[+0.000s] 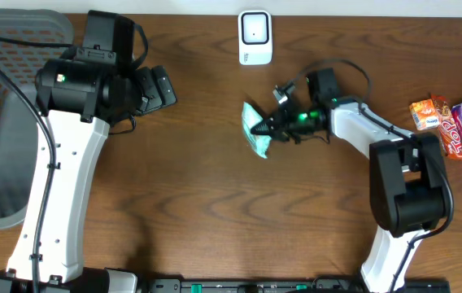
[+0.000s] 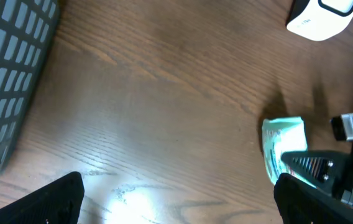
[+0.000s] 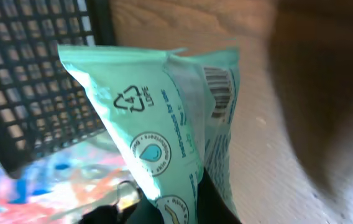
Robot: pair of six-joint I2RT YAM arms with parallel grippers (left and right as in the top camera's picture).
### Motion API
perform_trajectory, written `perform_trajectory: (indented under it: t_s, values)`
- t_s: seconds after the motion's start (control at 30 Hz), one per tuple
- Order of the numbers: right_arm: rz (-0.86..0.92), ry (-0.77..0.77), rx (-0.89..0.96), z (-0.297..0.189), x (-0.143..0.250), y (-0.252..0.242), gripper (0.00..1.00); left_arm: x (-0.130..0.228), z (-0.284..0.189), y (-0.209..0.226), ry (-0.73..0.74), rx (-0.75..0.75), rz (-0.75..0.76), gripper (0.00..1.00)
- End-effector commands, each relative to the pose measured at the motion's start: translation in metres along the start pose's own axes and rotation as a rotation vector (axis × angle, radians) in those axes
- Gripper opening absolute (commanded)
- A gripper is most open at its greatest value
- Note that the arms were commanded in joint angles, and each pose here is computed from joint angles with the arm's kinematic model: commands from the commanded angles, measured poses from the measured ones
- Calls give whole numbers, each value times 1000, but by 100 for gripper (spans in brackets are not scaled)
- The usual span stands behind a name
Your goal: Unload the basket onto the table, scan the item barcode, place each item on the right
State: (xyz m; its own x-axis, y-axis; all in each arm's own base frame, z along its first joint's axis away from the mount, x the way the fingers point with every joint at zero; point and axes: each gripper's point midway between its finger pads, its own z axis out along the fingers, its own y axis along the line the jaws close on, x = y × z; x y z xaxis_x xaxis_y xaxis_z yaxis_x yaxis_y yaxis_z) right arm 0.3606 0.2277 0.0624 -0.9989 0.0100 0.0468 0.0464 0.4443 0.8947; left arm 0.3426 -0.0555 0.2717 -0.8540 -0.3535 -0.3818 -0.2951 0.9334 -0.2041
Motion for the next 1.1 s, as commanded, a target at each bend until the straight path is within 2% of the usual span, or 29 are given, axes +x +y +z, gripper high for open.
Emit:
perform_trajectory:
  t_s: [0.0, 0.1, 0.13, 0.2, 0.27, 0.33, 0.47, 0.63, 0.73, 0.77, 0.83, 0.87, 1.07]
  values:
    - [104, 31, -111, -13, 20, -8, 1, -2, 2, 3, -3, -18, 3, 98]
    - [193, -31, -50, -24, 21, -42, 1, -2, 2, 3, -3, -18, 3, 98]
    - [207, -56, -20, -29, 19, -52, 7, -2, 2, 3, -3, -18, 3, 98]
    - [236, -112, 63, -44, 14, -76, 25, -2, 2, 3, -3, -18, 3, 98]
    - [287, -153, 112, -59, 10, -91, 36, -2, 2, 3, -3, -18, 3, 98]
    - [304, -180, 119, -71, 6, -97, 42, -2, 2, 3, -3, -18, 3, 98]
    - [299, -204, 147, -91, 4, -97, 46, -2, 2, 3, -3, -18, 3, 98]
    - [214, -232, 307, -115, 3, -90, 49, -2, 2, 3, -3, -18, 3, 98]
    - [62, -253, 324, -120, -3, -67, 59, -2, 2, 3, -3, -18, 3, 98]
    - [28, -255, 325, -120, -4, -61, 65, -2, 2, 3, -3, -18, 3, 98]
    - [-52, -254, 329, -117, -6, -52, 84, -2, 2, 3, -3, -18, 3, 98]
    - [-90, -249, 330, -114, -6, -49, 89, -2, 2, 3, -3, -18, 3, 98]
    - [-161, -188, 373, -81, -6, -53, 91, -2, 2, 3, -3, -18, 3, 98]
